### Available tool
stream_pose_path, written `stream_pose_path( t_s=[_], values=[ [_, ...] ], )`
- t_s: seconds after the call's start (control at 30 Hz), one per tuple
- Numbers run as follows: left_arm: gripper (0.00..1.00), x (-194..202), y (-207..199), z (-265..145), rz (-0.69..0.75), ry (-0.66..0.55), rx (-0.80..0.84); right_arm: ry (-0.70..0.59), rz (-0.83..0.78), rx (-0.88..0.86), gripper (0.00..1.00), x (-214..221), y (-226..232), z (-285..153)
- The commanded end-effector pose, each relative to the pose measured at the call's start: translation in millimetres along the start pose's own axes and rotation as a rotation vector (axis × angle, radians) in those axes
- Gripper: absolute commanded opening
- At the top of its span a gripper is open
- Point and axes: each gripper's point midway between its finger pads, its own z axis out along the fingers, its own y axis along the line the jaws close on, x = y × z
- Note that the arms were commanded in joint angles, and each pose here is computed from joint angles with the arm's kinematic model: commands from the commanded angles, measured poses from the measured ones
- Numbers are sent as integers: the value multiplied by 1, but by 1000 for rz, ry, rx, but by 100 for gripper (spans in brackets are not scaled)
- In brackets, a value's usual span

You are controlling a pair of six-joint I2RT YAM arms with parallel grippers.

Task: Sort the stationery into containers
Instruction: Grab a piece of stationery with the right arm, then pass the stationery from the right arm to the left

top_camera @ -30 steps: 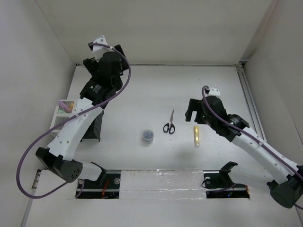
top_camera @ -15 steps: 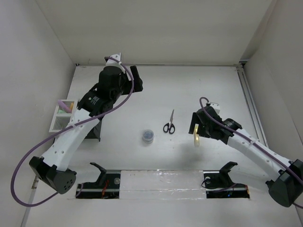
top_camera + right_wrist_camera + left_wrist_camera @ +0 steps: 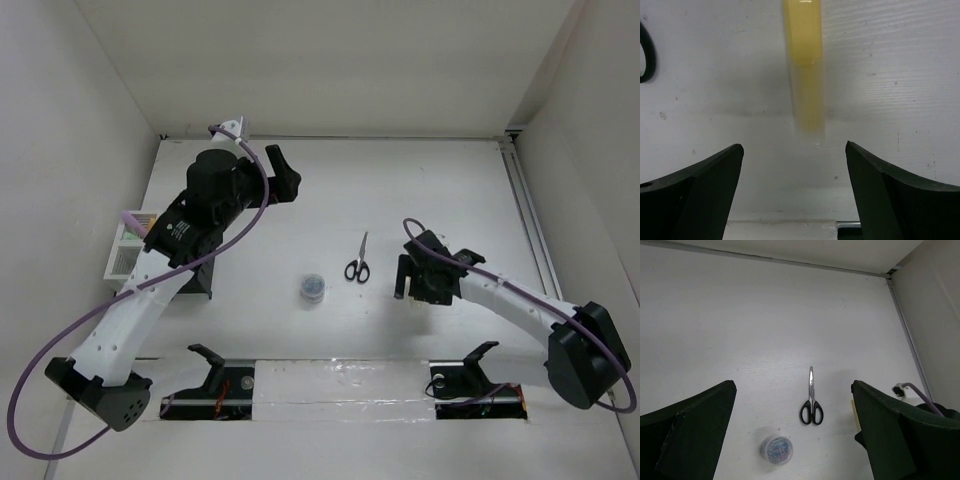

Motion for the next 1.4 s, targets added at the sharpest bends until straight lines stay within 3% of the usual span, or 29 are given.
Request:
stream_pose_path(
  t_s=[0.0,0.3,0.37,0.43,0.53,0.57,0.67,0.73,0.77,0.87,0.97,1.17,1.27,1.37],
  values=[
    [100,-14,-17,-7,-2,-41,90,-27,-9,-20,87,-14,4,7],
    [100,-14,-17,-7,7,-42,89,116,-26,12,85,-3,0,31],
    [100,-15,-15,-6,16,-47,80,123,-38,17,79,-1,-1,32],
    [100,-15,-14,-10,15,-48,80,121,-37,15,71,-4,1,32],
    [100,-19,-11,-13,23,-66,66,132,-60,22,49,-4,-1,32],
    [100,-19,-11,-13,23,-66,66,140,-62,27,36,-2,-1,34],
    [100,-19,-11,-13,23,-66,66,150,-65,48,32,-3,-6,36],
    [100,-19,-11,-13,32,-66,66,150,-74,48,17,-3,-6,36],
    [100,-19,-10,-13,32,-70,58,149,-83,46,0,-4,-5,39],
    [100,-19,-11,-13,32,-66,66,136,-80,26,0,-9,0,38],
    [100,-8,-26,-5,22,-26,149,-28,-69,-4,0,-41,13,12],
    [100,-7,-75,-8,-40,-9,429,-439,-69,-356,0,-118,67,-82],
    [100,-18,-101,-30,-41,-66,634,-523,-168,-517,0,-128,93,-114],
    [100,-26,-115,-35,-66,-95,727,-556,-298,-691,0,-127,124,-143]
  ],
)
